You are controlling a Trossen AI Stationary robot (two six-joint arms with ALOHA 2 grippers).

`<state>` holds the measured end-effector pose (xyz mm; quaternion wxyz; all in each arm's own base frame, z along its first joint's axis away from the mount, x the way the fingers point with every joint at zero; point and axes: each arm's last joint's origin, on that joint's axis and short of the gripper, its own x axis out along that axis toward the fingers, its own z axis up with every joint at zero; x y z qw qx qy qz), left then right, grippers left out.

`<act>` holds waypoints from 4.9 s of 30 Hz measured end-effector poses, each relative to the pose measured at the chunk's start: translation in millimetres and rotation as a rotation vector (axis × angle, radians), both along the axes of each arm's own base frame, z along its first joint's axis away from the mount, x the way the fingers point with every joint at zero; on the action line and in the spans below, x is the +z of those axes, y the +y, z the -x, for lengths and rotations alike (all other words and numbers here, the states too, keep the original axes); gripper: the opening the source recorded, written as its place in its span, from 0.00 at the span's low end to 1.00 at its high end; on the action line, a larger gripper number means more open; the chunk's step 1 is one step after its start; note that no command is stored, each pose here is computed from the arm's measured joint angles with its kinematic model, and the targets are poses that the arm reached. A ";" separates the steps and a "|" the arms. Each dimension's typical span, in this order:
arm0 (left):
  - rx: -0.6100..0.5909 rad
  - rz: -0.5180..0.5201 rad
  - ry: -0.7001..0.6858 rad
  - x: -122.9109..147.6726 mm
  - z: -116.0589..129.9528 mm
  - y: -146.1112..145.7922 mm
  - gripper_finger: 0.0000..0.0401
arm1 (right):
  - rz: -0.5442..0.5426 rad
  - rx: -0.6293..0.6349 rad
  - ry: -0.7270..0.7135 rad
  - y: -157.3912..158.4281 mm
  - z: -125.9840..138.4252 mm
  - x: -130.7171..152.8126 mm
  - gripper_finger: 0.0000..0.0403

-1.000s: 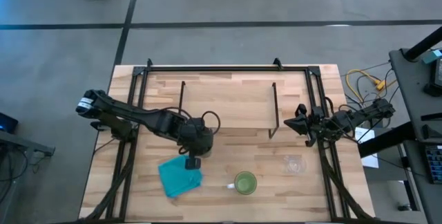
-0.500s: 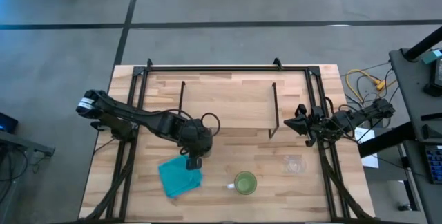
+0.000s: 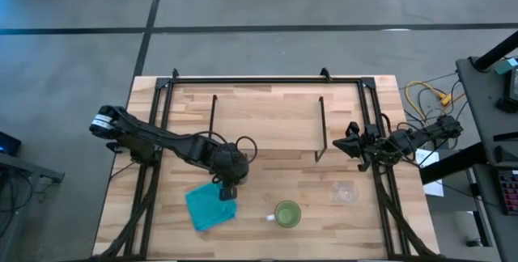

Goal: Stack small to large cups/mugs on shelf
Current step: Put the black cup on the shelf, then put the green mug on the shelf

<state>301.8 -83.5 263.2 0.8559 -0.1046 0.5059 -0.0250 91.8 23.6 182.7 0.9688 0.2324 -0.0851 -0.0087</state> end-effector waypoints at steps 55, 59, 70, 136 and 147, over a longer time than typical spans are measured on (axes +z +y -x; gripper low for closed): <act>0.026 -0.390 -0.063 156.6 33.8 55.5 0.00 | 0.012 -0.055 0.007 -1.5 0.1 -0.3 0.02; 0.072 -0.363 -0.019 156.1 37.6 75.0 0.00 | 0.011 -0.055 0.007 -1.5 0.1 -0.3 0.02; 0.035 -0.286 0.032 150.8 36.2 98.9 0.00 | 0.008 -0.054 0.008 -1.5 0.1 -0.4 0.02; 0.102 -0.183 -0.259 212.4 36.4 77.7 0.22 | -0.001 -0.050 0.002 -1.4 0.1 0.1 0.02; -0.041 -0.080 -0.230 182.6 -0.7 21.3 0.22 | -0.004 -0.050 0.000 -1.5 0.2 0.3 0.02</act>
